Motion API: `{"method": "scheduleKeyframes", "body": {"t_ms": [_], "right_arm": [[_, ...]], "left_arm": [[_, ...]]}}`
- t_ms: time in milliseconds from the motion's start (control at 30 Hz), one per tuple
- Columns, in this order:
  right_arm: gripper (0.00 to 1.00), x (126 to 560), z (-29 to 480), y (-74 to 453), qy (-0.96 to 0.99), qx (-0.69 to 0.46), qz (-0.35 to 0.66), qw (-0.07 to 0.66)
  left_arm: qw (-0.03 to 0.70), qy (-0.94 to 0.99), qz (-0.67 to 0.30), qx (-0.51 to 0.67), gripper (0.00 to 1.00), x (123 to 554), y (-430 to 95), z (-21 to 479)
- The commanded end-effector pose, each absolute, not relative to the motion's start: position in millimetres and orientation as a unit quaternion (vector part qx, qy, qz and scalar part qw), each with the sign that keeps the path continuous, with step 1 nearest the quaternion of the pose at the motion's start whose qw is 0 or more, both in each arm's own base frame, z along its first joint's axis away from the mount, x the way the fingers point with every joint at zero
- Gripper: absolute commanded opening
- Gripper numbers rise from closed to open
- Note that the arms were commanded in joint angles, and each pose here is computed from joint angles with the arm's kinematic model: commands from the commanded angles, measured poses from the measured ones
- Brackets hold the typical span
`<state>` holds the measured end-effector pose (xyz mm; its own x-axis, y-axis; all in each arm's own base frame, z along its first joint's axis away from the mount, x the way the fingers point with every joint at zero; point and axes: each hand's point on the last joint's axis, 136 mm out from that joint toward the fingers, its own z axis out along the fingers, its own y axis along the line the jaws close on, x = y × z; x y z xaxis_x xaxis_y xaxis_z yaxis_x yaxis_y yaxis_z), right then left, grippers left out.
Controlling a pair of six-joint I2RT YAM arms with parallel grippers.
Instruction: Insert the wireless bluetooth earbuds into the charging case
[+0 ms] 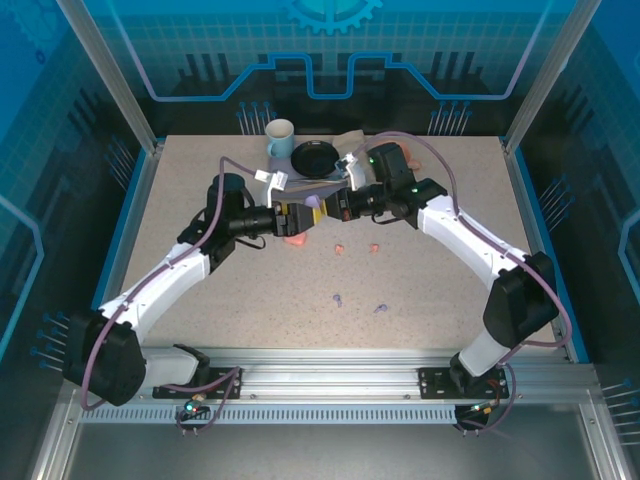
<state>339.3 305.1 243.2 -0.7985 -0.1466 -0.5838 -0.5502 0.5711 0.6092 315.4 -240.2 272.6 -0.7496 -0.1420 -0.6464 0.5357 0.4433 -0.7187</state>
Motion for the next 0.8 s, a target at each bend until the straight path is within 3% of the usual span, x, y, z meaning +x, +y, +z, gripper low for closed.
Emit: {"method": "scheduleKeyframes", "body": {"t_ms": [0, 367, 767], "right_arm": [[0.00, 342, 242, 296, 0.861, -0.242, 0.373, 0.249], [0.00, 348, 243, 286, 0.864, -0.314, 0.295, 0.261], [0.00, 335, 240, 302, 0.855, -0.353, 0.288, 0.247]], "left_arm": [[0.312, 0.782, -0.513, 0.168, 0.86, 306, -233, 289], [0.209, 0.805, -0.506, 0.228, 0.88, 296, -230, 278], [0.169, 0.811, -0.506, 0.240, 0.81, 313, -237, 263]]}}
